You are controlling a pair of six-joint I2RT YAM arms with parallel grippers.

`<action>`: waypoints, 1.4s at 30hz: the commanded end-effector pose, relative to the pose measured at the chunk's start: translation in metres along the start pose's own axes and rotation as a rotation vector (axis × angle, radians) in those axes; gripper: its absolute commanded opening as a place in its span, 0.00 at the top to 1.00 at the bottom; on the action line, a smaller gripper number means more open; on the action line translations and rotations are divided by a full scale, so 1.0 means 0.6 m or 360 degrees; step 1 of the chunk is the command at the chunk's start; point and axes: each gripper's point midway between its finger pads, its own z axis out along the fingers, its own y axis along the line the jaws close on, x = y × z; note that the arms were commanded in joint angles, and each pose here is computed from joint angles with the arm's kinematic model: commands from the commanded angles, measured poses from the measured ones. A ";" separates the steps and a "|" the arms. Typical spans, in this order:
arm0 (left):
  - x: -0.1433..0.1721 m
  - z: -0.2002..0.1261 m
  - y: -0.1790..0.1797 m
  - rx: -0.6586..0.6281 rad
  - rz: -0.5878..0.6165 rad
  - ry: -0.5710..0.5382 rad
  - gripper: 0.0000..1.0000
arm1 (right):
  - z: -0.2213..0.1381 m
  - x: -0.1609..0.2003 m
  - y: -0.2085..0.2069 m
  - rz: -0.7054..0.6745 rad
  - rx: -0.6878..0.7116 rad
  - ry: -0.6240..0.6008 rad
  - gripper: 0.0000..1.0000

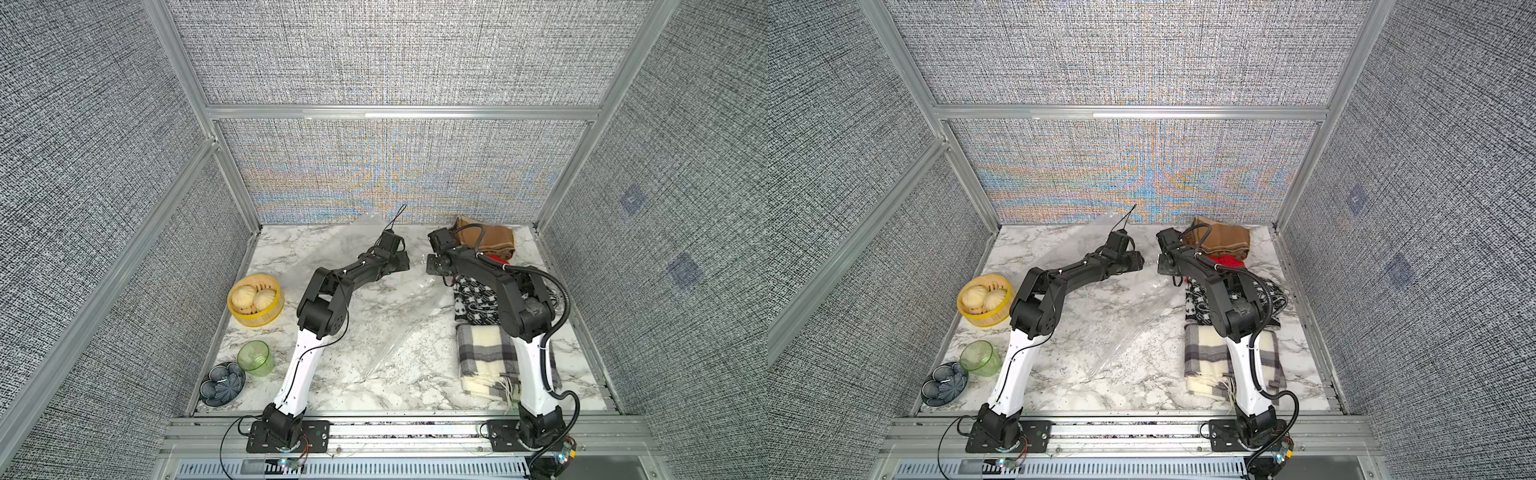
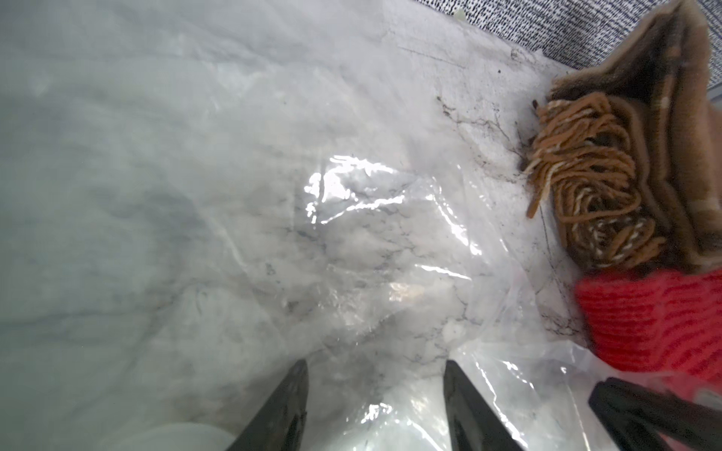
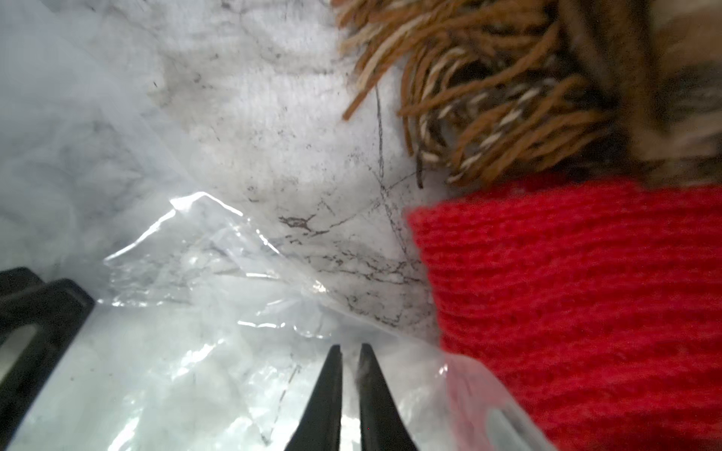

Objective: Take the scarf out of the vacuum bag
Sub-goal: Adjust the vacuum bag at the center of the board, then reset both arms

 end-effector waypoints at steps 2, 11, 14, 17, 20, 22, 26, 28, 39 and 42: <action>0.030 0.000 0.027 -0.0088 -0.0031 0.0106 0.45 | 0.013 0.047 0.000 -0.0055 0.0009 0.0167 0.86; -0.019 -0.063 -0.008 0.0020 0.0026 -0.0014 0.40 | -0.008 0.031 -0.011 -0.0007 -0.0039 0.0121 0.85; -0.045 -0.102 -0.033 0.0073 0.0062 -0.0074 0.36 | -0.052 -0.004 0.017 -0.0040 -0.0142 0.0023 0.80; -0.071 -0.152 -0.050 0.0082 0.0102 -0.0143 0.34 | -0.107 -0.032 0.033 -0.0078 -0.0168 -0.0072 0.75; -0.090 -0.206 -0.059 0.0044 0.0156 -0.0202 0.33 | -0.161 -0.050 0.044 -0.0085 -0.0240 -0.0171 0.68; -0.090 -0.232 -0.055 -0.0009 0.0193 -0.0225 0.33 | -0.195 -0.056 0.047 -0.0077 -0.0302 -0.0241 0.60; -0.109 -0.323 -0.056 -0.0070 0.0277 -0.0376 0.32 | -0.276 -0.072 0.034 -0.0062 -0.0393 -0.0447 0.41; -0.119 -0.372 -0.047 -0.0133 0.0326 -0.0474 0.32 | -0.315 -0.086 0.019 -0.0046 -0.0435 -0.0569 0.29; -0.101 -0.626 0.151 -0.1102 0.0627 -0.1130 0.01 | -0.415 -0.078 -0.241 0.0154 -0.0125 -0.0917 0.01; -0.070 -0.630 0.200 -0.1236 0.0713 -0.1206 0.01 | -0.402 -0.038 -0.278 -0.0021 0.0051 -0.1028 0.02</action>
